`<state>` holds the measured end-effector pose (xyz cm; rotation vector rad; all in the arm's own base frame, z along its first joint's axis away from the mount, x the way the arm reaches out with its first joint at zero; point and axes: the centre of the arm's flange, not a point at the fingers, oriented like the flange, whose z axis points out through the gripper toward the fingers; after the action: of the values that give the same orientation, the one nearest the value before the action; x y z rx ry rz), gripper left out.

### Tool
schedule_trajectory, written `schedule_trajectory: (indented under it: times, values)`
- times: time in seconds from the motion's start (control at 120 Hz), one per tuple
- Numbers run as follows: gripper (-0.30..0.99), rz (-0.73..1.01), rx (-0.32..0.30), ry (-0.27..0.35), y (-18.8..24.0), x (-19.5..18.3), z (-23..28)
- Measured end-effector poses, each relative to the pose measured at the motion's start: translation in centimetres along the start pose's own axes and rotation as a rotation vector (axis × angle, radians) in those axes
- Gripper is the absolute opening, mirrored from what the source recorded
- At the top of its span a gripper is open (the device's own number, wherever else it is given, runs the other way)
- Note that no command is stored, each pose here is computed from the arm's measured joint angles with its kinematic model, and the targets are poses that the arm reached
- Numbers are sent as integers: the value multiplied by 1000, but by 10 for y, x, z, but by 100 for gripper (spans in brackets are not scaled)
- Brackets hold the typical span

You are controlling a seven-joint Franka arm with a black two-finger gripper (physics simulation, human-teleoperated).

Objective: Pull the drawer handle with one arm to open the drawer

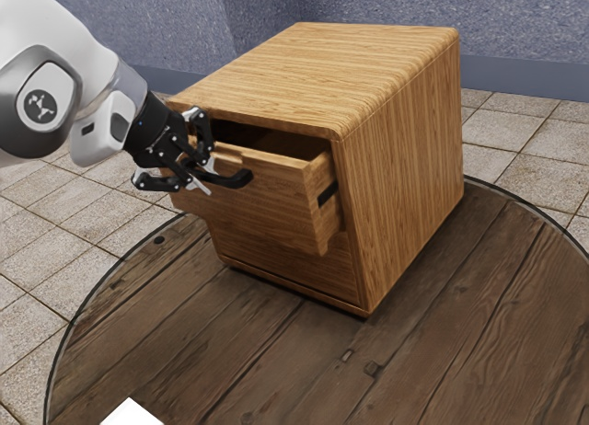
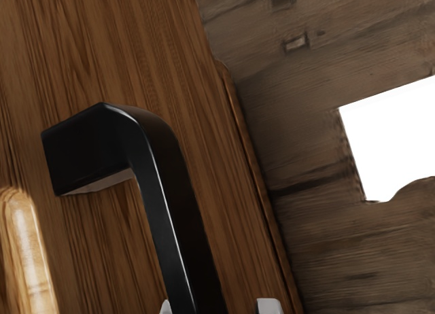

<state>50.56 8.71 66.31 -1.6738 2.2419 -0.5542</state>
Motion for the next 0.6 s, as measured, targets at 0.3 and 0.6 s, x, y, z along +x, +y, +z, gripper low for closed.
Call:
schedule_trajectory:
  times: [0.3,0.6]
  values:
    - [-4,4,23,7,57,26,-28]
    - [-6,-5,46,5,98,30,-46]
